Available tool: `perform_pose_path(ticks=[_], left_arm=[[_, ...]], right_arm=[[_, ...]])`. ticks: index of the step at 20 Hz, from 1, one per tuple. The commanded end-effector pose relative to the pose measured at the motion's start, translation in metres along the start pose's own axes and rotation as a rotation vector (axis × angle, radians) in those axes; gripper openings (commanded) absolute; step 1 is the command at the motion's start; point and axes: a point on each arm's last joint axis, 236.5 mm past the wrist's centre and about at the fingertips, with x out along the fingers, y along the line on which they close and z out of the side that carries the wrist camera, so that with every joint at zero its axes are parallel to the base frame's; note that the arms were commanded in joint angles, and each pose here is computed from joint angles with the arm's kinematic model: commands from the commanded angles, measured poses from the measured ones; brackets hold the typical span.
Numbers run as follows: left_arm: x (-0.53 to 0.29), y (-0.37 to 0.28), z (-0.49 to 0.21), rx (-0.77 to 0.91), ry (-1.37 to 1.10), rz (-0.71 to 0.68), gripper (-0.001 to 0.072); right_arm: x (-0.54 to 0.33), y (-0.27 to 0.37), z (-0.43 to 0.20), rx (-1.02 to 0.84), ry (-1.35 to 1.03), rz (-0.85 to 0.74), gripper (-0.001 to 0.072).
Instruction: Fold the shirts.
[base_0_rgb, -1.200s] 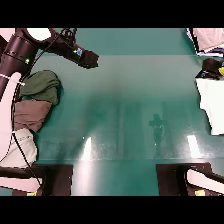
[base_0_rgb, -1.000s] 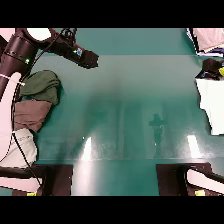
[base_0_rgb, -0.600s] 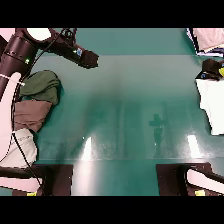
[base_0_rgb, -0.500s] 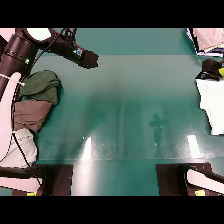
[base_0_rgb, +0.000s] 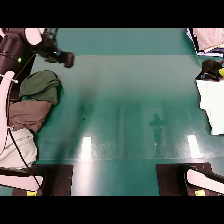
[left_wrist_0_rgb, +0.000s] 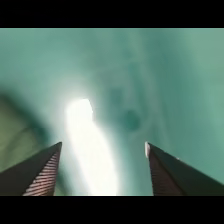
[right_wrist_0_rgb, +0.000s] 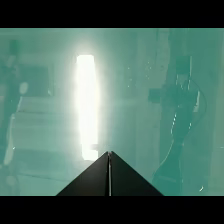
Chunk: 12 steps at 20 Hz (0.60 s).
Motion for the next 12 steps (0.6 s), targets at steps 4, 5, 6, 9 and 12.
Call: perform_pose_path(ticks=[4, 5, 6, 9, 12], left_arm=[[0.07, 0.128, -0.091, -0.171, 0.145, 0.211, 0.0624], [0.078, 0.138, -0.099, -0.21, 0.134, 0.221, 0.0623], [0.084, 0.147, -0.105, -0.242, 0.121, 0.229, 0.0624], [0.1, 0.157, -0.119, -0.262, 0.12, 0.235, 0.0623], [0.109, 0.155, -0.123, -0.267, 0.133, 0.224, 0.062]], right_arm=[[0.0, 0.0, -0.003, 0.001, 0.012, 0.002, 0.0023], [0.0, 0.0, -0.003, 0.001, 0.014, 0.002, 0.0023], [0.0, 0.0, -0.003, 0.001, 0.014, 0.002, 0.0023], [0.0, 0.001, -0.004, 0.001, 0.015, 0.002, 0.0023], [0.001, 0.004, -0.004, -0.007, 0.017, 0.007, 0.0023]])
